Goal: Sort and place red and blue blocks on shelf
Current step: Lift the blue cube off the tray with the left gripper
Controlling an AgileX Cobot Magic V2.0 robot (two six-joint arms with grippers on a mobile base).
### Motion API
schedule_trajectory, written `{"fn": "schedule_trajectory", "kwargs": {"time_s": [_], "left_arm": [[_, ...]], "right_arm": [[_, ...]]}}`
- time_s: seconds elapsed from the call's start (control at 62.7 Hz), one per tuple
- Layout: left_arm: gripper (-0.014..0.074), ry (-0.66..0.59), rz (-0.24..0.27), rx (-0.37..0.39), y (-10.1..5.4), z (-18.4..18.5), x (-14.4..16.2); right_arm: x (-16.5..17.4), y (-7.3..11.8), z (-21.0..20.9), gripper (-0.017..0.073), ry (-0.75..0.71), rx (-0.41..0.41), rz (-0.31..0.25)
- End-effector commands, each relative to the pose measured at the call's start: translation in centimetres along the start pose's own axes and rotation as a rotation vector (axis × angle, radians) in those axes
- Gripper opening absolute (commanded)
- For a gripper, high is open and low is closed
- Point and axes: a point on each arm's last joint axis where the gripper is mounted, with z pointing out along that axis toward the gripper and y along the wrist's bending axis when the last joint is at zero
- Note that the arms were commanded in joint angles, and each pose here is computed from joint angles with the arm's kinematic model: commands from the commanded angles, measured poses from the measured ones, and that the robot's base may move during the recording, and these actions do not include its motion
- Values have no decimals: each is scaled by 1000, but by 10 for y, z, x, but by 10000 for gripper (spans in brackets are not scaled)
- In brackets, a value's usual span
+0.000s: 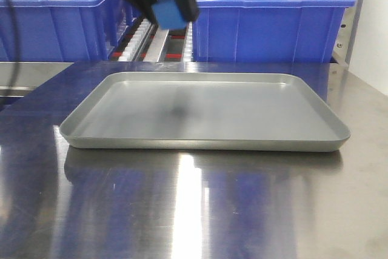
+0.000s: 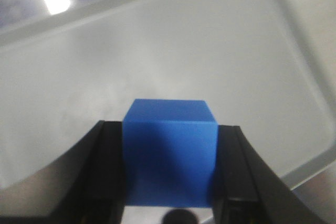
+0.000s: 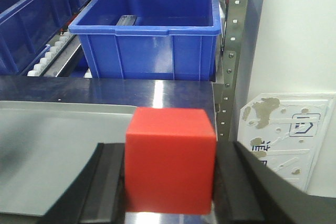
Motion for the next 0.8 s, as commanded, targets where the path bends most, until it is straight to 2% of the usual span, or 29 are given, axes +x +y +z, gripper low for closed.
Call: {"fn": "schedule_trajectory", "kwargs": {"time_s": [0.0,0.191,0.335,0.51,0.781], "left_arm": [[124,-204,-5,71,-10,-36,-11],[124,-341,-17,67,-4,-45,7],[124,-493,34,50,1,-60,23],[124,-622,10,17,18,-81,55],[124,-701,-41,-75,51,-120,115]], "right_arm": [[-16,1,-2,56,-106,3,2],[-16,1,-2,56,-106,3,2],[-16,1,-2,56,-106,3,2],[-16,1,-2,56,-106,3,2],[-16,1,-2,56,-106,3,2]]}}
